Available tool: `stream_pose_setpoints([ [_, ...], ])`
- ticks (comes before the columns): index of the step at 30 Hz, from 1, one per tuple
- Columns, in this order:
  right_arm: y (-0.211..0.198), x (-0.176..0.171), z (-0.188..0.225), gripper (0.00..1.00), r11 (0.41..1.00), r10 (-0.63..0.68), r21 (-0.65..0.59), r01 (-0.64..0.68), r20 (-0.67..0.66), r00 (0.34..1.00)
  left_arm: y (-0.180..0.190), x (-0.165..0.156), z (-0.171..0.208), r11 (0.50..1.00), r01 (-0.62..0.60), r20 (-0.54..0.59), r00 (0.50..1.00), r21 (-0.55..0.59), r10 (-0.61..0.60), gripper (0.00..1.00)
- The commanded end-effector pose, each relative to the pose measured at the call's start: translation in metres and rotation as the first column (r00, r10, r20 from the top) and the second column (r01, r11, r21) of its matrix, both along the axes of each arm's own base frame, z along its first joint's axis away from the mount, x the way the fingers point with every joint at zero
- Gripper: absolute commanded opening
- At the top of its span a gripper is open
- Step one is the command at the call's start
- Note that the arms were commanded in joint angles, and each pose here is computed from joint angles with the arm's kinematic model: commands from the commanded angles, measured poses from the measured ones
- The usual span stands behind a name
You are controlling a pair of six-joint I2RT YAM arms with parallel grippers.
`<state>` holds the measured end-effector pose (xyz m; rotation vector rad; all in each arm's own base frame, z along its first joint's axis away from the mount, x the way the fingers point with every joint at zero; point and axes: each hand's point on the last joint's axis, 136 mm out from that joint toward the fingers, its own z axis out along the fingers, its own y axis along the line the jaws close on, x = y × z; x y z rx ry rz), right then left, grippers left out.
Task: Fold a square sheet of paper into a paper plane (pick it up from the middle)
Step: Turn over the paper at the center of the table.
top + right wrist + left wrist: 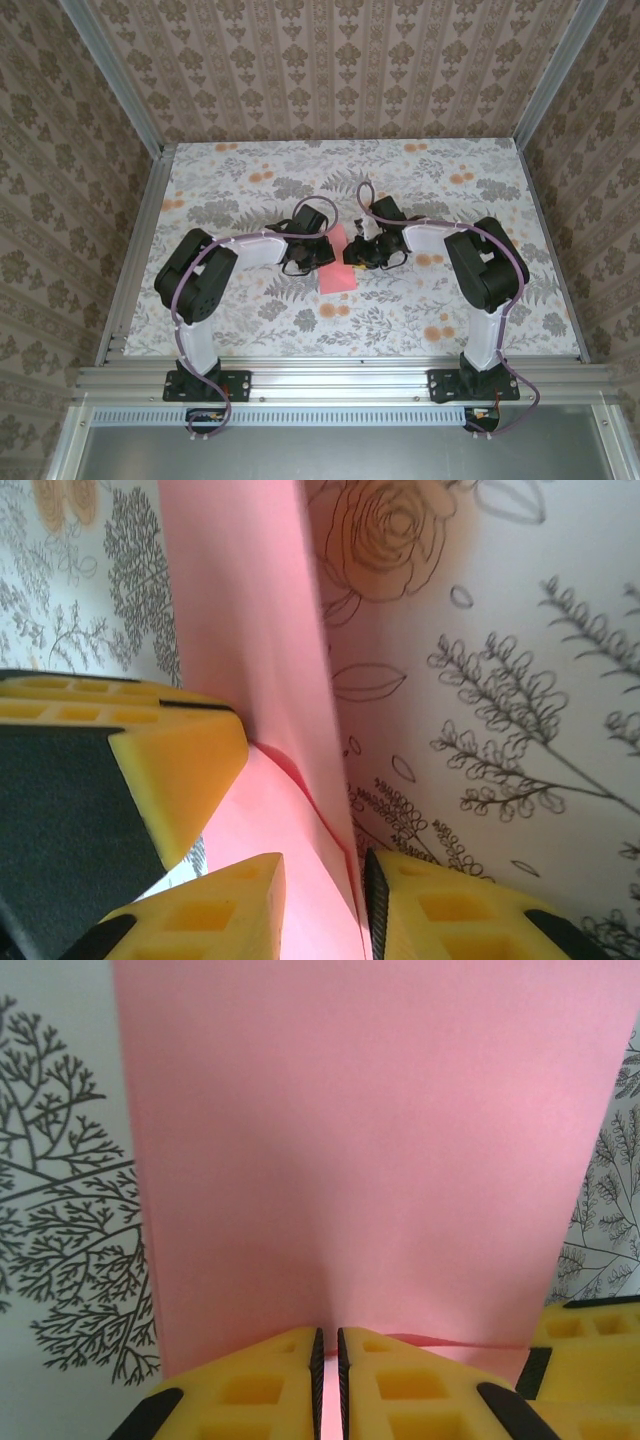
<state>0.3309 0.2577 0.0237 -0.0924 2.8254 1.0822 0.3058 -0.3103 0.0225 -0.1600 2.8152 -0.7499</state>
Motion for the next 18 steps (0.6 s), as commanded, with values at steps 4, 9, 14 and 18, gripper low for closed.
stream_pose_setpoints([
  [4,0.005,-0.007,0.006,0.21,0.998,0.018,0.065,-0.017,-0.005,1.0,0.0,-0.001,0.005,1.0,0.001,-0.002,1.0,0.014,-0.001,0.15],
  [9,0.001,-0.003,0.017,0.11,0.997,-0.007,0.078,0.006,0.015,1.0,-0.002,0.001,0.026,1.0,0.0,0.039,0.999,-0.025,0.001,0.16],
  [14,-0.008,-0.006,0.042,0.02,0.998,-0.014,0.055,0.01,0.058,0.998,0.01,0.004,0.058,0.999,-0.034,0.121,0.992,-0.029,0.038,0.18],
  [18,-0.031,-0.012,0.068,0.0,0.997,-0.01,-0.068,0.02,0.131,0.991,0.033,0.003,0.079,0.995,-0.098,0.189,0.977,0.004,0.096,0.2],
])
